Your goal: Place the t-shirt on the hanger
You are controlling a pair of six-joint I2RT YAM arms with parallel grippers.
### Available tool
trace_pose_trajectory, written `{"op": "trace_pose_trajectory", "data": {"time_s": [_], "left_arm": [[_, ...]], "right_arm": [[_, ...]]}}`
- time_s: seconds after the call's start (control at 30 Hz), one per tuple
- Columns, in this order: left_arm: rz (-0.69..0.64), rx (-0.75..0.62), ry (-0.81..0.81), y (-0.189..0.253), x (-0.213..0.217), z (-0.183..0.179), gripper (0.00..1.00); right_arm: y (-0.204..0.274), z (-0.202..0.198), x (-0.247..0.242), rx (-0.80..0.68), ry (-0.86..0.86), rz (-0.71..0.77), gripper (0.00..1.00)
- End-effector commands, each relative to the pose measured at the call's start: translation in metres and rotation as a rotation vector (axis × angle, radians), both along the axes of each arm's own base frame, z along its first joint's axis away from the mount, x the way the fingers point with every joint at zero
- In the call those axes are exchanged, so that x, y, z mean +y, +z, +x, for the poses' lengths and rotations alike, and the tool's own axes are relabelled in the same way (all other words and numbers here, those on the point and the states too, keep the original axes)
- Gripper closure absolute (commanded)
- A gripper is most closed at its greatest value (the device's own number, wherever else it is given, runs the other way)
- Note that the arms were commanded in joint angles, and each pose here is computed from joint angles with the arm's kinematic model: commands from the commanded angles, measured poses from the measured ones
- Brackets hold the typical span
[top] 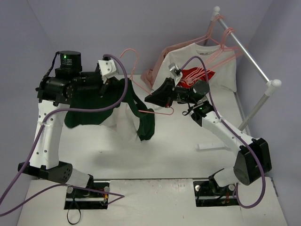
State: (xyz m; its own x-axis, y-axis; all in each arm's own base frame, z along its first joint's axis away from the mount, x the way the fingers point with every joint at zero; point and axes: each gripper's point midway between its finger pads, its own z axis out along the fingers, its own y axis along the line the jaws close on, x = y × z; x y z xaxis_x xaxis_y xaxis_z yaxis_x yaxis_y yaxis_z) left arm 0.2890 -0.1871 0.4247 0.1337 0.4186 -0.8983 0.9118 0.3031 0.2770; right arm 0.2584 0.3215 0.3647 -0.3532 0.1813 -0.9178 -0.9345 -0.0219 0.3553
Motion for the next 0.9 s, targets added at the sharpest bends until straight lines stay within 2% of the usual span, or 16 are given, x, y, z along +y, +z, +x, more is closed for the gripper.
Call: {"op": "trace_pose_trajectory", "data": {"time_s": [0.0, 0.07, 0.1, 0.2, 0.23, 0.3, 0.37, 0.47, 0.57, 0.73, 0.87], "left_arm": [[-0.022, -0.141, -0.021, 0.027, 0.003, -0.012, 1.00], [-0.002, -0.168, 0.004, 0.028, 0.009, -0.014, 1.00], [0.014, -0.184, 0.032, 0.029, 0.014, -0.014, 1.00], [0.055, -0.210, 0.110, 0.028, 0.027, -0.012, 1.00], [0.068, -0.207, 0.133, 0.025, 0.031, -0.010, 1.00], [0.095, -0.216, 0.174, 0.021, 0.039, -0.009, 1.00], [0.119, -0.226, 0.218, 0.019, 0.048, -0.010, 1.00], [0.139, -0.237, 0.262, 0.017, 0.056, -0.016, 1.00], [0.150, -0.239, 0.303, 0.015, 0.063, -0.022, 1.00], [0.136, -0.260, 0.344, 0.015, 0.069, -0.028, 1.00], [0.123, -0.253, 0.343, 0.014, 0.069, -0.033, 1.00]], "right_arm": [[0.045, -0.013, -0.002, -0.198, 0.014, 0.087, 1.00], [0.038, -0.005, -0.003, -0.179, -0.016, 0.063, 0.99], [0.035, 0.000, -0.004, -0.164, -0.036, 0.050, 0.95], [0.028, 0.019, -0.012, -0.118, -0.118, 0.018, 0.72], [0.029, 0.023, -0.015, -0.110, -0.137, 0.016, 0.57], [0.028, 0.033, -0.024, -0.067, -0.193, 0.000, 0.47], [0.030, 0.047, -0.034, -0.034, -0.269, -0.005, 0.42], [0.025, 0.066, -0.044, 0.039, -0.394, -0.037, 0.40], [0.012, 0.066, -0.046, 0.126, -0.439, -0.057, 0.41], [-0.014, 0.055, -0.037, 0.232, -0.509, -0.067, 0.42], [-0.041, 0.037, -0.007, 0.327, -0.474, -0.101, 0.43]]}}
